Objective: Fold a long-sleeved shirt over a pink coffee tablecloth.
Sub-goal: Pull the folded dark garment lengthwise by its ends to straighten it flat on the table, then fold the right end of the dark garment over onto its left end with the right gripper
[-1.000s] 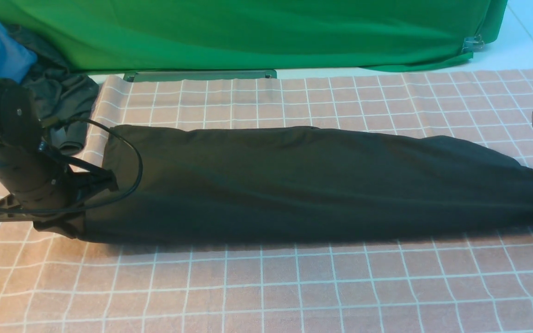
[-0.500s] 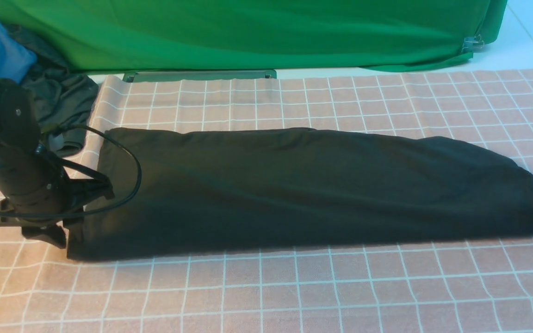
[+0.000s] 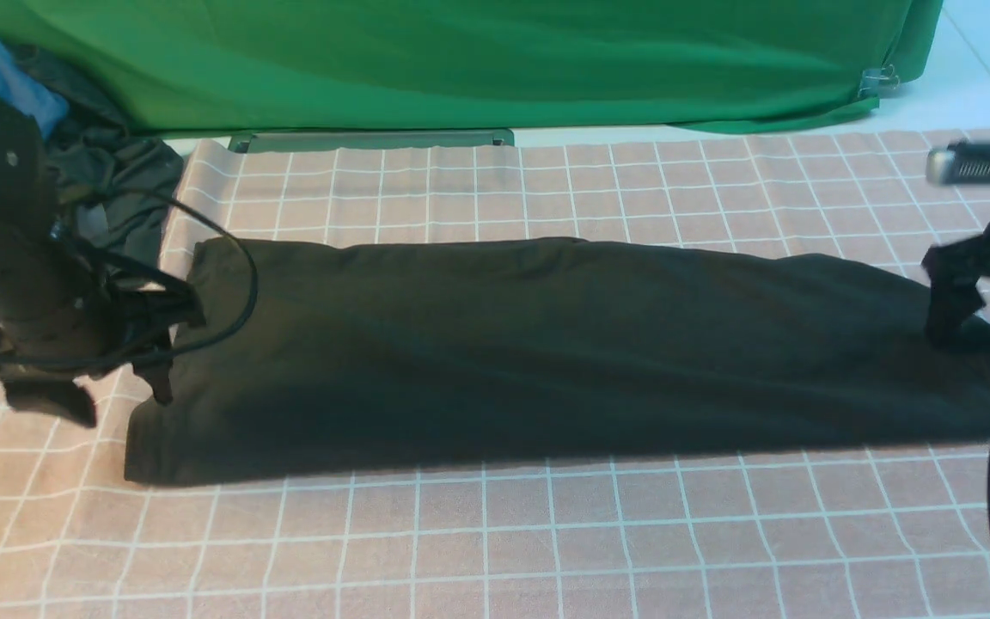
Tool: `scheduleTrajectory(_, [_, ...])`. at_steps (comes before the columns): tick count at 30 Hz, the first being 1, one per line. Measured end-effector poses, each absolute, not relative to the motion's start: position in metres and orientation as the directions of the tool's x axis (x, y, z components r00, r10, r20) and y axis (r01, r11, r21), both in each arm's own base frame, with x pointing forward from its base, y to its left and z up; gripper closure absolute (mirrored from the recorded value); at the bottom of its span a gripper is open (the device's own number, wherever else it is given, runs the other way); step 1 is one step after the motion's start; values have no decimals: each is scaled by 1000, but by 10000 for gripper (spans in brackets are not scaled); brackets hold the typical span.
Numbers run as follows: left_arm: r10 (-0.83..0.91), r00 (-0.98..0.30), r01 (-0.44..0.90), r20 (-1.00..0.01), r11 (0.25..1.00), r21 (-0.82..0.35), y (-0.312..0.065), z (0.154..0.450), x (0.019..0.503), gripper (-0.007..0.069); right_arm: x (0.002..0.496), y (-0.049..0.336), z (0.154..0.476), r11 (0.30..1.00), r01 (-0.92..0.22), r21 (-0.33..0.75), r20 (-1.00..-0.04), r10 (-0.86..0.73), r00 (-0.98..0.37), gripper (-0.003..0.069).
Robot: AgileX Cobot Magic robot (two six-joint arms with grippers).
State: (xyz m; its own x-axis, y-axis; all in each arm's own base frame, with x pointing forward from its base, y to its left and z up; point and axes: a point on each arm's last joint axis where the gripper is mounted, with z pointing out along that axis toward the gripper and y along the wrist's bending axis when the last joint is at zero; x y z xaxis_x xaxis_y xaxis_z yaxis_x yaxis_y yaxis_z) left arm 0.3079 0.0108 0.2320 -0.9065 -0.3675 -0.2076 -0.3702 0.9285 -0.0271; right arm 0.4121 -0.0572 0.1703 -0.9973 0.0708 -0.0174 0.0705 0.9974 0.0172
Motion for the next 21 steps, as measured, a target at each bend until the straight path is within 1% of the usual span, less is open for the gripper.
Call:
scheduleTrajectory(3, [-366, -897, -357, -247, 930, -84, 7, 250, 301, 457, 413, -58, 158, 996, 94, 9, 18, 94, -995, -23])
scheduleTrajectory(4, [-361, -890, -340, -278, 933, -119, 5, 262, 296, 538, 413, -58, 158, 995, 95, 9, 16, 95, -995, -17])
scheduleTrajectory(5, [-357, -883, -327, -304, 933, -149, 3, 271, 292, 572, 413, -58, 158, 995, 95, 9, 14, 95, -995, -5])
scheduleTrajectory(6, [-354, -876, -314, -327, 934, -171, 1, 279, 289, 589, 413, -58, 158, 996, 93, 9, 13, 93, -996, 13])
scheduleTrajectory(7, [-356, -865, -302, -354, 932, -200, -1, 288, 284, 603, 414, -57, 158, 996, 87, 10, 12, 86, -996, 49])
scheduleTrajectory(8, [-355, -856, -290, -375, 932, -219, -2, 296, 280, 608, 414, -55, 158, 997, 77, 11, 11, 77, -997, 102])
scheduleTrajectory(9, [-356, -851, -284, -386, 930, -231, -3, 300, 278, 613, 414, -54, 158, 997, 72, 12, 11, 72, -997, 127])
scheduleTrajectory(10, [-353, -831, -263, -429, 930, -256, -4, 314, 268, 613, 415, -51, 158, 998, 55, 23, 10, 55, -998, 252])
scheduleTrajectory(11, [-352, -827, -258, -439, 930, -260, -5, 317, 266, 613, 415, -51, 158, 998, 55, 23, 10, 55, -998, 270])
scheduleTrajectory(12, [-352, -811, -247, -467, 930, -272, -5, 327, 259, 613, 415, -50, 158, 998, 49, 30, 9, 49, -999, 400])
scheduleTrajectory(13, [-352, -793, -236, -497, 930, -281, -5, 336, 251, 613, 415, -49, 158, 999, 41, 33, 9, 41, -999, 501])
scheduleTrajectory(14, [-351, -787, -232, -507, 930, -284, -6, 340, 247, 613, 415, -49, 158, 999, 34, 35, 8, 33, -999, 540])
scheduleTrajectory(15, [-349, -774, -222, -529, 931, -290, -6, 348, 239, 613, 415, -49, 158, 999, 22, 35, 8, 22, -1000, 559])
scheduleTrajectory(19, [-345, -754, -204, -559, 932, -300, -7, 363, 220, 612, 416, -53, 161, 999, -5, 32, 0, -5, -1000, 559])
scheduleTrajectory(21, [-341, -744, -196, -574, 933, -301, -7, 371, 208, 613, 416, -60, 171, 1000, 2, 4, -10, 2, -1000, 559])
